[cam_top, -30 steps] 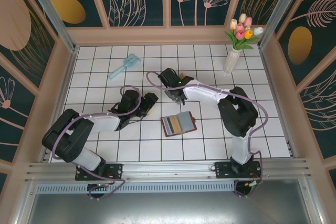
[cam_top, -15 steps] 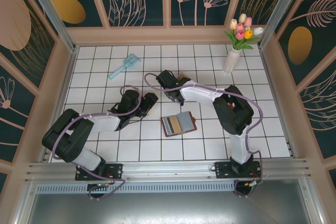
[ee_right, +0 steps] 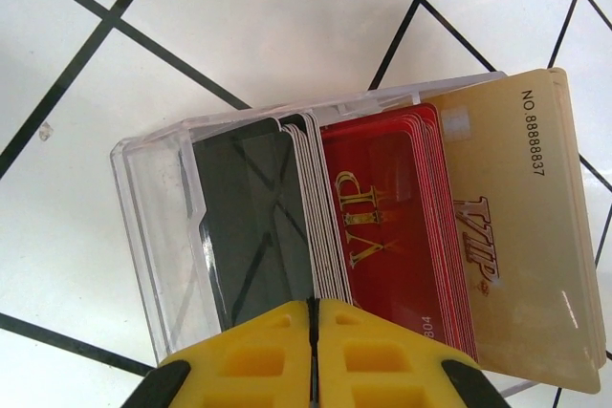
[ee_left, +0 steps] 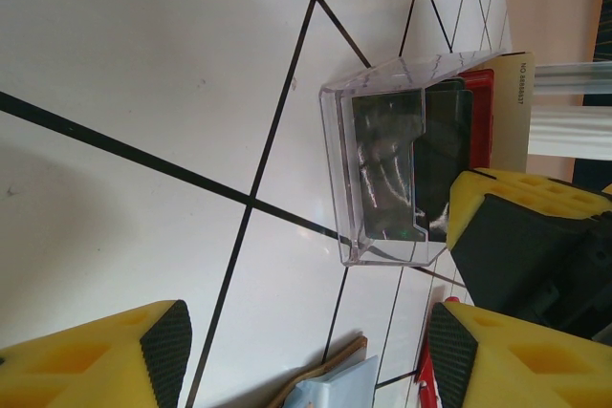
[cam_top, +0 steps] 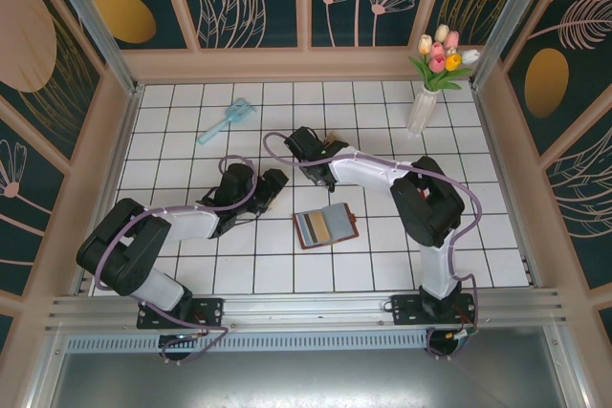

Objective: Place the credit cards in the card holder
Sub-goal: Pick up the credit card from the storage box.

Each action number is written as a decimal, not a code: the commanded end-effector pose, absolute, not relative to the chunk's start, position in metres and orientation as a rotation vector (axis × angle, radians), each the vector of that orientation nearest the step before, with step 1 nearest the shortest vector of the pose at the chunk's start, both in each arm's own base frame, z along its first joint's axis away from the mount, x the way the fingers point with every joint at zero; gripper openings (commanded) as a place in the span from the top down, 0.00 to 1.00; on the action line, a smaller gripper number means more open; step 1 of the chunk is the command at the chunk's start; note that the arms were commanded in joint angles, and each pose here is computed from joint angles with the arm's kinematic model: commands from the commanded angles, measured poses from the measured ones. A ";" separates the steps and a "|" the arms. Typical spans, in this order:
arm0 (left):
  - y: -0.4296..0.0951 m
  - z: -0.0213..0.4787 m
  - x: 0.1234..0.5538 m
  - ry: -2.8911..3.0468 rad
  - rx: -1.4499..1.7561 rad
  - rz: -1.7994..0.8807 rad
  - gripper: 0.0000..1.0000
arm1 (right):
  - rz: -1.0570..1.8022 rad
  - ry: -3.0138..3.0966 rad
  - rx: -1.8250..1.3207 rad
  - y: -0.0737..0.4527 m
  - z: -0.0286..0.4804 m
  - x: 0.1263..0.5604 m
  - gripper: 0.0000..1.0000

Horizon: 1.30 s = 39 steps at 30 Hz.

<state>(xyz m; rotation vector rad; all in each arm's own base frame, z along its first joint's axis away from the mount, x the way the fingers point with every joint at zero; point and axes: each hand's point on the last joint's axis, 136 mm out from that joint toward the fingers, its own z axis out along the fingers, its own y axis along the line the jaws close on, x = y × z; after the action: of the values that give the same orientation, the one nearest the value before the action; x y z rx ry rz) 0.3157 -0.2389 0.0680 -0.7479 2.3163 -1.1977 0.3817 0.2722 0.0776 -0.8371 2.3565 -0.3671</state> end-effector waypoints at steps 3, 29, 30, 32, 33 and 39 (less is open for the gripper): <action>-0.240 0.072 0.322 2.303 -0.748 -1.214 0.31 | -0.402 2.327 -0.800 0.263 0.098 0.384 0.93; -0.248 0.125 0.328 2.168 -0.593 -1.312 0.30 | 0.190 2.314 -0.571 0.279 0.206 0.357 1.00; -0.252 0.134 0.328 2.146 -0.561 -1.345 0.30 | 0.265 2.317 -0.551 0.279 0.213 0.354 1.00; -0.258 0.153 0.327 2.101 -0.499 -1.403 0.30 | 0.430 2.289 -0.513 0.279 0.232 0.350 1.00; -0.260 0.162 0.327 2.078 -0.464 -1.431 0.30 | 0.522 2.282 -0.497 0.278 0.238 0.347 1.00; -0.275 0.218 0.316 1.893 -0.286 -1.639 0.26 | 1.123 2.173 -0.398 0.261 0.284 0.326 1.00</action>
<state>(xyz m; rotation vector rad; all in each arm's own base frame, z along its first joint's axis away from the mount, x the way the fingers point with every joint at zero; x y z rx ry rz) 0.3183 -0.2663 0.1635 -0.4458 2.0742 -1.4913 0.3510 0.2426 0.2547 -0.3667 2.2471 0.7304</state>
